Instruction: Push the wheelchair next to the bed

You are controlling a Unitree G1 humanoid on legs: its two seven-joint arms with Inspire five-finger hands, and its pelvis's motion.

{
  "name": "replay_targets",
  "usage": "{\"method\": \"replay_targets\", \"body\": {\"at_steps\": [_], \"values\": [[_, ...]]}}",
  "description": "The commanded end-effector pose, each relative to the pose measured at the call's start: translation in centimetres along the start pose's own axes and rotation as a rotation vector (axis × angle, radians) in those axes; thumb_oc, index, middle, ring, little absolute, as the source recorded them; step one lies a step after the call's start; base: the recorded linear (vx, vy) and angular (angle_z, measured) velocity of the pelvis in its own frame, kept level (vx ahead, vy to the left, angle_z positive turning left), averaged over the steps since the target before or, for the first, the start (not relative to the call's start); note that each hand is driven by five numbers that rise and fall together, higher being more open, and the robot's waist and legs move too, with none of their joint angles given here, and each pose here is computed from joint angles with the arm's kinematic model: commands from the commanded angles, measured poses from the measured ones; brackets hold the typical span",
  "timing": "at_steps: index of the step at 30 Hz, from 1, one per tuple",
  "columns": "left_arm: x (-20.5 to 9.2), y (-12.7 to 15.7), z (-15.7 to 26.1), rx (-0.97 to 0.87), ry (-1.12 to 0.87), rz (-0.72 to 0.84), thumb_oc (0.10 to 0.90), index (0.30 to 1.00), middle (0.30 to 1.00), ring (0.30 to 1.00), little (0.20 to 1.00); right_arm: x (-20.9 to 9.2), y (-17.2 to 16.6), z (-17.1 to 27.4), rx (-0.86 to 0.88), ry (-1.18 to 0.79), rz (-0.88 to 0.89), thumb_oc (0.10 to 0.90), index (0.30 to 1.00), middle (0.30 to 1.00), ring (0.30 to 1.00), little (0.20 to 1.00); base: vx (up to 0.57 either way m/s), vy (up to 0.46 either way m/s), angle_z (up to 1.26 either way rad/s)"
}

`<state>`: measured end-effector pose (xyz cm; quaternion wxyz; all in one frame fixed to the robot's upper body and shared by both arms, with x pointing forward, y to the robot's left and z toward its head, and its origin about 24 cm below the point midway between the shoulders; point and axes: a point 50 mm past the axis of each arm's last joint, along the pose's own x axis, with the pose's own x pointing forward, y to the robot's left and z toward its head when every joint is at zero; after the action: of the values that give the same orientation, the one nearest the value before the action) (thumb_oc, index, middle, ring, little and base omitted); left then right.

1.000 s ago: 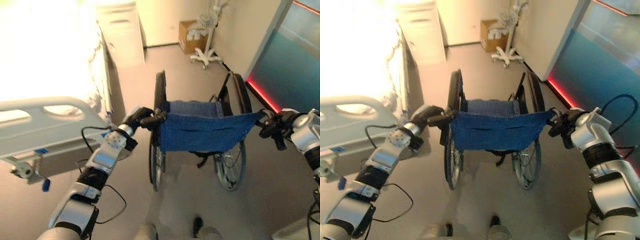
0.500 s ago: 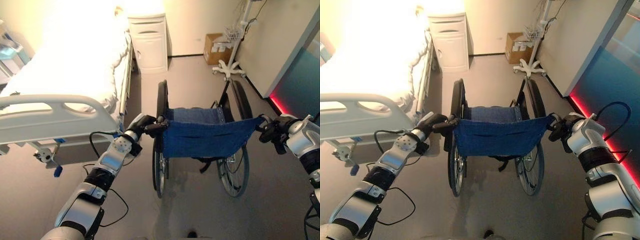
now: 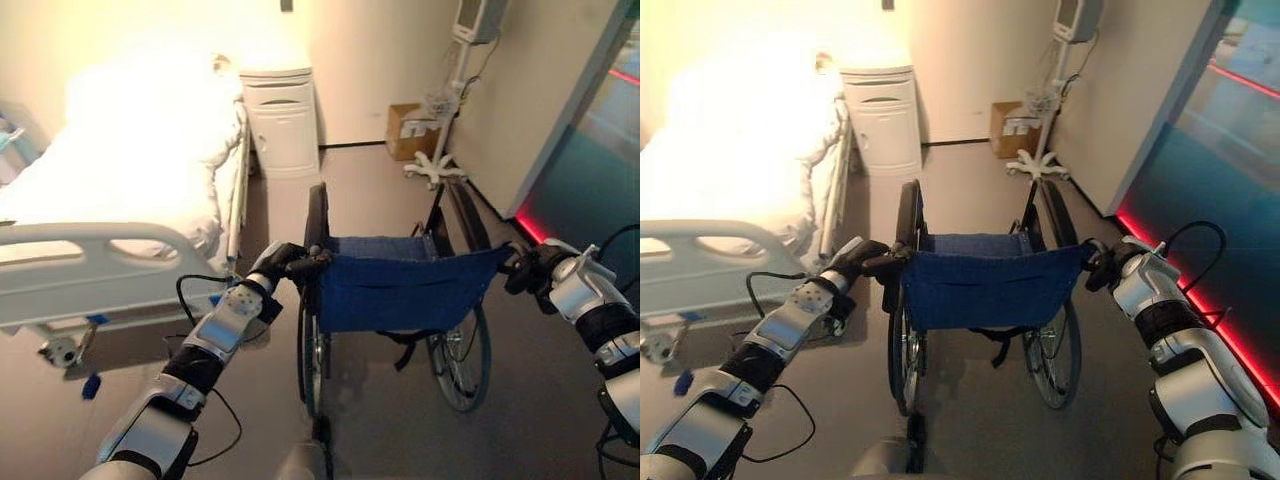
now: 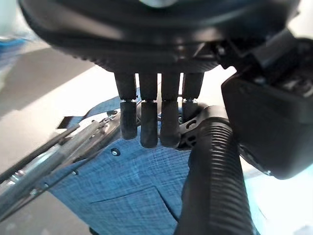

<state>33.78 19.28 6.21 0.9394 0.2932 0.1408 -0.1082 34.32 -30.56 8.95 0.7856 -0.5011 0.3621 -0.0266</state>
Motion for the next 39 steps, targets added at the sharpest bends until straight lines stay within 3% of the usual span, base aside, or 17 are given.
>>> {"method": "replay_targets", "body": {"at_steps": [1,15,21,27,39], "values": [[-0.8,2.6,-3.2,0.212,0.162,0.095,0.400,0.300,0.300,0.300,0.300,-3.5,3.7,11.0,-0.124,-0.575,0.084,0.400,0.300,0.300,0.300,0.300,0.33,0.147,0.22],[0.7,0.5,-2.1,0.201,0.117,0.110,0.400,0.300,0.300,0.300,0.300,-2.7,5.7,10.4,-0.118,-0.525,0.127,0.400,0.300,0.300,0.300,0.300,0.29,0.088,0.14],[0.6,1.4,-0.6,0.204,0.050,0.113,0.400,0.300,0.300,0.300,0.300,-2.8,3.2,9.0,-0.077,-0.400,0.149,0.400,0.300,0.300,0.300,0.300,0.49,-0.178,0.39],[0.8,1.5,-0.1,0.158,0.029,0.072,0.400,0.300,0.300,0.300,0.300,-2.4,3.5,8.4,-0.040,-0.348,0.160,0.400,0.300,0.300,0.300,0.300,0.40,-0.233,1.15],[1.5,1.5,0.3,0.120,0.026,0.123,0.400,0.300,0.300,0.300,0.300,-3.5,1.3,10.6,-0.038,-0.439,0.095,0.400,0.300,0.300,0.300,0.300,0.29,-0.184,0.44]]}}
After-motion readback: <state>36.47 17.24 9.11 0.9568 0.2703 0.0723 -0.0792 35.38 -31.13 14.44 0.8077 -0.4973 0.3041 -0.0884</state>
